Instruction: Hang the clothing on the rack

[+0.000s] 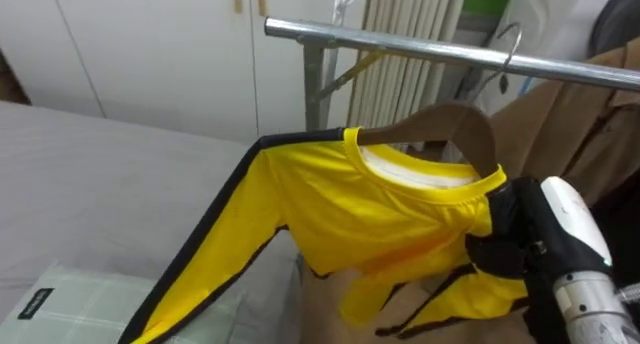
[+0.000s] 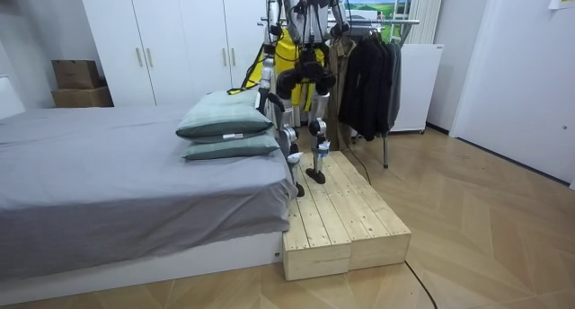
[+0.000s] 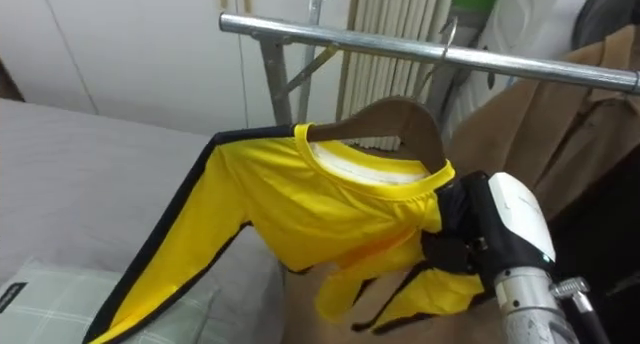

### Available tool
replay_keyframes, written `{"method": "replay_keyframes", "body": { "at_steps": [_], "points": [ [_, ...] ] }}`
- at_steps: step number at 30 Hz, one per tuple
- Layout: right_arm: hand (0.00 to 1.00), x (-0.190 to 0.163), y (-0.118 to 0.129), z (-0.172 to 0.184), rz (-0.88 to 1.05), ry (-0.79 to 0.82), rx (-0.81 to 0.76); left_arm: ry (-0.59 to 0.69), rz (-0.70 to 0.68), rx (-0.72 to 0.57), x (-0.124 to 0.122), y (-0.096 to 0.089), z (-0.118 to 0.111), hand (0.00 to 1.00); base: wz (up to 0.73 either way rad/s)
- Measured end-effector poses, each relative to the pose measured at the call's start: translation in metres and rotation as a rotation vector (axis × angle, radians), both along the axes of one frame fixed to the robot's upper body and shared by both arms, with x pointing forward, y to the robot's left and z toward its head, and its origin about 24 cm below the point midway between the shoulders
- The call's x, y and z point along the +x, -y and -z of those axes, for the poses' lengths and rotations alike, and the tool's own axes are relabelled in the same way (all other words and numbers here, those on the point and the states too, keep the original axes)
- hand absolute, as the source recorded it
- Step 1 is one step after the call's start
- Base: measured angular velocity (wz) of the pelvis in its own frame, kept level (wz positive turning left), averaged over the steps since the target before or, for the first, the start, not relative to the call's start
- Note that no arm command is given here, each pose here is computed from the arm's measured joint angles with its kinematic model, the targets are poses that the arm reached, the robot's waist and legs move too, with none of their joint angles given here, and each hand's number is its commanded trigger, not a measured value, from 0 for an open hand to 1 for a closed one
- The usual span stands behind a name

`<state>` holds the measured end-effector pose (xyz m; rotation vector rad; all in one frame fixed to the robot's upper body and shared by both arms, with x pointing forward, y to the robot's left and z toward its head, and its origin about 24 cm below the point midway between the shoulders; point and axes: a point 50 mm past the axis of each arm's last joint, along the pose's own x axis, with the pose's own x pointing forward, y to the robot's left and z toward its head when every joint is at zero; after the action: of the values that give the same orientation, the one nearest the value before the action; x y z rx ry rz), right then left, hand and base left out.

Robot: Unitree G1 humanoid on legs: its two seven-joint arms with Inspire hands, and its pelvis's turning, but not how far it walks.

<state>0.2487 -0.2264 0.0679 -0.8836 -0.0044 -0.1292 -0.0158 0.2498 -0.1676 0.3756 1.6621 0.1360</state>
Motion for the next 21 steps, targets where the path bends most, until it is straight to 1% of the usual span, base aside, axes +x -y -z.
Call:
{"method": "replay_keyframes", "body": {
  "at_steps": [4, 12, 21],
  "points": [
    [1.0, 0.0007, -0.0014, -0.0019, -0.01, 0.003, -0.001, -0.019, -0.009, 0.006, -0.0023, -0.0013, -0.0006, 0.0, -0.13],
    [1.0, 0.0008, -0.0024, -0.0008, -0.026, -0.018, -0.002, -0.054, 0.024, 0.041, -0.0017, -0.0089, -0.0033, 0.0, 0.08],
    [1.0, 0.0004, -0.0005, -0.0011, -0.019, -0.016, 0.015, -0.067, 0.04, 0.04, -0.0029, -0.0083, -0.0032, 0.0, -0.02]
  ]
}}
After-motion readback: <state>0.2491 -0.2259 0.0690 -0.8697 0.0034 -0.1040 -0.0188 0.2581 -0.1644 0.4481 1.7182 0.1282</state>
